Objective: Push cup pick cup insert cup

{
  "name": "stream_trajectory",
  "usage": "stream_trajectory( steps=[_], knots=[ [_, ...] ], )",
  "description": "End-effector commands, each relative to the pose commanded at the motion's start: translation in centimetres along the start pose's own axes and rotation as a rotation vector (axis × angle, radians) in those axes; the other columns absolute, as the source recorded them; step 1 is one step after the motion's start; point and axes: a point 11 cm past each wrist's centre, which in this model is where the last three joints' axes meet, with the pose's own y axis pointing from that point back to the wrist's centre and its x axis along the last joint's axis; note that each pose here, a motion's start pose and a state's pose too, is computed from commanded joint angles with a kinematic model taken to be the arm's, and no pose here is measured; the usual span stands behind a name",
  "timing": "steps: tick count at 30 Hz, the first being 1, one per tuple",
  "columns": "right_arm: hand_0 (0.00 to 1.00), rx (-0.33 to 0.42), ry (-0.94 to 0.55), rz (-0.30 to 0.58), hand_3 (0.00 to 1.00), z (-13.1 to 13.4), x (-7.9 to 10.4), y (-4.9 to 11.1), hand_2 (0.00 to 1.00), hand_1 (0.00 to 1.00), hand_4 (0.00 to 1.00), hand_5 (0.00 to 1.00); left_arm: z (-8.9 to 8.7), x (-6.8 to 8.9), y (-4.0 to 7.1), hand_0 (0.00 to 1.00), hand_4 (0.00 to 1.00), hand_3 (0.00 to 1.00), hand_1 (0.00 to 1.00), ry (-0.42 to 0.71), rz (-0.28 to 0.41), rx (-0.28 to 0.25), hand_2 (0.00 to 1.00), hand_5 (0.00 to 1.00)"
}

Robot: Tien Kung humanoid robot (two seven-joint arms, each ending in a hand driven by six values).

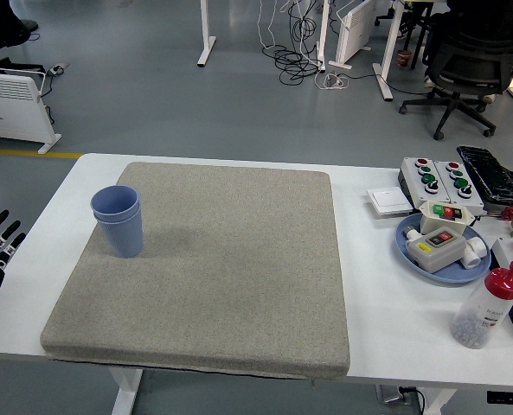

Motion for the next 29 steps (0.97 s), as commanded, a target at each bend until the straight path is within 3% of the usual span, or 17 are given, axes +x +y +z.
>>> stream_trajectory(
  steps=[29],
  knots=[
    [0.690, 0.009, -0.002, 0.002, 0.544, -0.46, 0.28, 0.05, 0.627, 0.621, 0.092, 0.473, 0.37, -0.14, -0.17, 0.885, 0.601, 0.889, 0.898, 0.015, 0.003, -0.019, 0.924, 0.998]
  ],
)
